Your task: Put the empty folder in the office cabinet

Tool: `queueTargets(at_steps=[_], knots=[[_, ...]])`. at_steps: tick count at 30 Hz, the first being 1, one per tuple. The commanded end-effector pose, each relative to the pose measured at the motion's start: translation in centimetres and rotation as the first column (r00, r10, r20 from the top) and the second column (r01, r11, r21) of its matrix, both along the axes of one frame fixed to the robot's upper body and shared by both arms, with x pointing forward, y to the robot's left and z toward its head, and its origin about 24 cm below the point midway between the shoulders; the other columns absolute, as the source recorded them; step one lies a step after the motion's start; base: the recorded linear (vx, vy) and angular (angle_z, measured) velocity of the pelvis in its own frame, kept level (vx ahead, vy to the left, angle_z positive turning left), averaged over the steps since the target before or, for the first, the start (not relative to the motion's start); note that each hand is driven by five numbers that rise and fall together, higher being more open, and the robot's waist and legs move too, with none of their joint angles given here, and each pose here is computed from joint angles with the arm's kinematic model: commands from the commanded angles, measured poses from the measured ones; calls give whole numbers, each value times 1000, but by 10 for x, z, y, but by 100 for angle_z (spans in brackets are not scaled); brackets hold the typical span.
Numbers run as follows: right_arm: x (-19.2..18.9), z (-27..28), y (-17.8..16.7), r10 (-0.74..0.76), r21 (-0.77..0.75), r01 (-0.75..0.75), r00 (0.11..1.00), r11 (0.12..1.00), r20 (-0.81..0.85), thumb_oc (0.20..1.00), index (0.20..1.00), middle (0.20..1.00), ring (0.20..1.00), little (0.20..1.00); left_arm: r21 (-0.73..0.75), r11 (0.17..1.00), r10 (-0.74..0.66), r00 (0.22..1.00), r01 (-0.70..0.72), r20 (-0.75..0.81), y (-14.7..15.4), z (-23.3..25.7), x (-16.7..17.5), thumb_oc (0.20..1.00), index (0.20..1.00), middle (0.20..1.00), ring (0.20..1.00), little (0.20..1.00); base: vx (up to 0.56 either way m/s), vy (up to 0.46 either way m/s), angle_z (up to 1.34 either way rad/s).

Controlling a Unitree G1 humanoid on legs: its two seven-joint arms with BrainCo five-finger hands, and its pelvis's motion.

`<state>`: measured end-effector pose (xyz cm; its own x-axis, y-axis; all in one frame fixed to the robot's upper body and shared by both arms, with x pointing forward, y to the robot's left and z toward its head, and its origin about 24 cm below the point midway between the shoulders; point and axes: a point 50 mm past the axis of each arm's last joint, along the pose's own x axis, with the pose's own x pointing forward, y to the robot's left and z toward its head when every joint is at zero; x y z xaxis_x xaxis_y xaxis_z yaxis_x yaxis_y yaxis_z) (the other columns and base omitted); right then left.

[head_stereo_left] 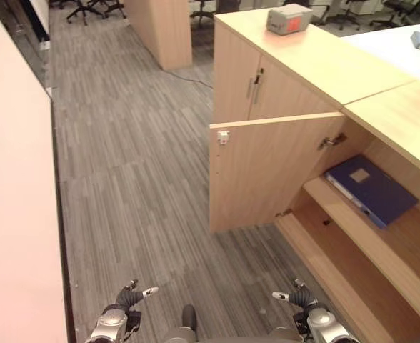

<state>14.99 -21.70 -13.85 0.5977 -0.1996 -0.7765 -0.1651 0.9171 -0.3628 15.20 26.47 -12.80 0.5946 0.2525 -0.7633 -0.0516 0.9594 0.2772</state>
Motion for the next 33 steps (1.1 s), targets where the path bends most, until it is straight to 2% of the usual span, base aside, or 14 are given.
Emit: queueTargets(at_steps=[1, 9, 15, 21, 25, 26, 27, 29, 30, 33], knots=[[9, 7, -14, -73, 3, 73, 996, 997, 56, 1000, 1000, 1000, 1000, 1000, -12, 1000, 0, 995, 1, 99, -4, 10, 21, 1000, 1000, 1000, 1000, 1000, 103, -11, 72], [-19, -4, -25, -63, -39, 61, 997, 997, -49, 1000, 1000, 1000, 1000, 1000, -51, 997, -44, 989, 52, 142, -22, 10, 25, 1000, 1000, 1000, 1000, 1000, 91, -34, 12], [-30, -8, -28, -60, -55, 56, 994, 997, -94, 1000, 1000, 1000, 1000, 1000, -52, 997, -55, 985, 64, 165, -23, 14, 30, 1000, 1000, 1000, 1000, 1000, 45, -18, -7], [-32, -8, -25, -23, -48, 19, 995, 999, -98, 1000, 1000, 1000, 1000, 1000, -33, 996, -78, 968, 88, 240, -20, 29, 51, 1000, 1000, 1000, 1000, 1000, 31, -16, -8], [-28, -6, -22, 34, -49, -39, 996, 998, -84, 1000, 1000, 1000, 1000, 1000, 2, 996, -85, 909, 93, 409, -9, 71, 101, 1000, 1000, 1000, 1000, 1000, 49, -8, -11], [-28, -5, -20, 66, -48, -70, 995, 996, -81, 1000, 1000, 1000, 1000, 1000, 19, 997, -72, 872, 72, 485, 0, 97, 126, 1000, 1000, 1000, 1000, 1000, 47, -9, -11], [-28, -5, -20, 66, -48, -70, 995, 996, -81, 1000, 1000, 1000, 1000, 1000, 19, 997, -73, 871, 72, 486, 1, 97, 127, 1000, 1000, 1000, 1000, 1000, 44, -15, -18], [-27, -4, -20, 97, -44, -100, 992, 994, -75, 1000, 1000, 1000, 1000, 1000, 52, 998, -61, 834, 39, 549, 15, 128, 153, 1000, 1000, 1000, 1000, 1000, 32, -12, -24], [-27, -3, -20, 96, -44, -100, 993, 994, -74, 1000, 1000, 1000, 1000, 1000, 52, 998, -61, 833, 39, 550, 16, 129, 154, 1000, 1000, 1000, 1000, 1000, 32, -15, -21], [-25, -2, -21, 133, -46, -137, 988, 990, -73, 1000, 1000, 1000, 1000, 1000, 99, 995, -60, 785, -1, 616, 30, 170, 181, 1000, 1000, 1000, 1000, 1000, 15, -6, -23]])
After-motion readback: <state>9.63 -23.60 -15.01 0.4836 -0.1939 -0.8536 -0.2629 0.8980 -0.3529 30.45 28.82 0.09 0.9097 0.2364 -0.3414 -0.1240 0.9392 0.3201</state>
